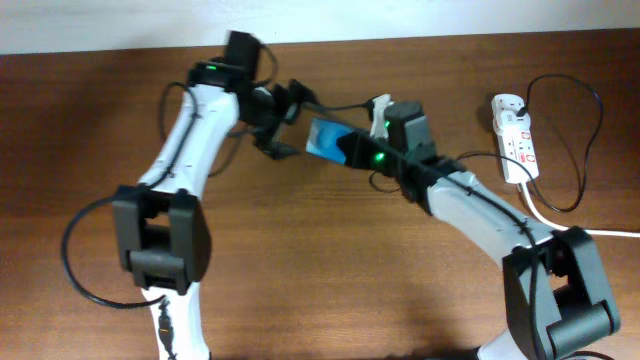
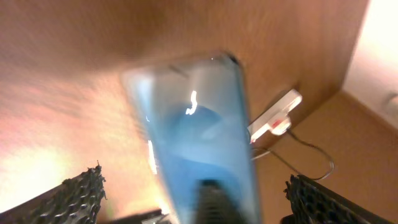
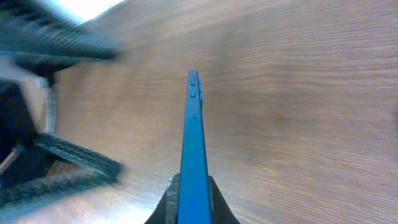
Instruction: Plug charger to phone and switch on socket
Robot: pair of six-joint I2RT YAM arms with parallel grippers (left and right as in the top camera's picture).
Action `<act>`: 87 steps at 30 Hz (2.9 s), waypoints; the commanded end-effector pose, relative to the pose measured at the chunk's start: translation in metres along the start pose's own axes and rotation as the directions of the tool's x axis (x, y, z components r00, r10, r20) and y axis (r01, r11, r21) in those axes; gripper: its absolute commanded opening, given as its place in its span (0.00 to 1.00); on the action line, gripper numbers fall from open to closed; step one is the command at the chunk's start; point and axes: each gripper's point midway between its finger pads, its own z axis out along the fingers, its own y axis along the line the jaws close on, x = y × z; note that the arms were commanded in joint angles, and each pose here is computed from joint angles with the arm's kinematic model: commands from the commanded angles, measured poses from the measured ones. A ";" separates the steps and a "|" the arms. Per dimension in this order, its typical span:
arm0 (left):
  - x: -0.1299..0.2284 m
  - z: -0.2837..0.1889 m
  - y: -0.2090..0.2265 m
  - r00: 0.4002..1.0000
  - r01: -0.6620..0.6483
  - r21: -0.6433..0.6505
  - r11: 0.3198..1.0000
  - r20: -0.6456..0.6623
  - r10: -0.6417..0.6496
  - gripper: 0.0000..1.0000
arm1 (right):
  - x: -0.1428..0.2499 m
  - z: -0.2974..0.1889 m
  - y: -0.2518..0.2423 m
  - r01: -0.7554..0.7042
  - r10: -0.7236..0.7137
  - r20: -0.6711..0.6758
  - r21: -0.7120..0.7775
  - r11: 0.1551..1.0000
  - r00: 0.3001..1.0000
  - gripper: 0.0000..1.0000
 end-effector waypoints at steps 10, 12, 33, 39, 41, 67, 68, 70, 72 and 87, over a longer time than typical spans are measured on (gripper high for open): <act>0.070 -0.058 0.070 0.615 -0.742 -0.109 0.661 0.282 0.737 0.99 | -0.107 -0.115 0.020 -0.218 0.227 0.002 -0.269 0.938 0.974 0.04; 0.084 -0.069 0.063 0.451 -0.850 -0.005 0.526 0.506 0.735 0.99 | -0.080 -0.102 0.035 -0.245 0.229 -0.090 -0.256 0.935 0.969 0.04; 0.007 -0.051 -0.012 0.700 -0.702 0.575 0.420 0.667 0.256 0.92 | -0.011 0.015 0.087 -0.433 0.380 -0.209 -0.425 0.795 0.901 0.04; -0.012 -0.064 -0.016 0.782 -0.574 0.672 0.468 0.619 0.070 0.56 | -0.029 0.017 0.082 -0.435 0.428 -0.117 -0.423 0.795 0.896 0.04; -0.014 -0.065 -0.016 0.801 -0.544 0.695 0.471 0.597 0.043 0.50 | -0.029 0.019 0.083 -0.449 0.445 -0.114 -0.419 0.789 0.888 0.04; -0.015 -0.076 -0.020 0.859 -0.436 0.787 0.437 0.509 -0.058 0.00 | 0.027 0.032 0.137 -0.322 0.276 -0.168 -0.441 0.838 0.946 0.98; -0.016 -0.076 -0.020 0.881 -0.388 0.813 0.433 0.465 -0.084 0.00 | 0.008 0.022 0.122 -0.276 0.240 -0.135 -0.461 0.844 0.961 0.98; -0.021 -0.082 -0.013 0.895 -0.378 0.815 0.440 0.443 -0.053 0.00 | -0.036 -0.006 0.084 -0.240 0.234 -0.074 -0.483 0.842 0.970 0.98; -0.029 -0.091 0.001 0.912 -0.375 0.802 0.465 0.410 0.027 0.00 | -0.082 -0.056 0.031 -0.152 0.188 0.028 -0.475 0.867 0.982 0.98; -0.017 -0.059 0.005 0.980 -0.031 0.650 0.760 -0.129 0.150 0.00 | -0.009 -0.115 -0.094 -0.003 0.026 -0.094 0.244 0.970 0.995 0.96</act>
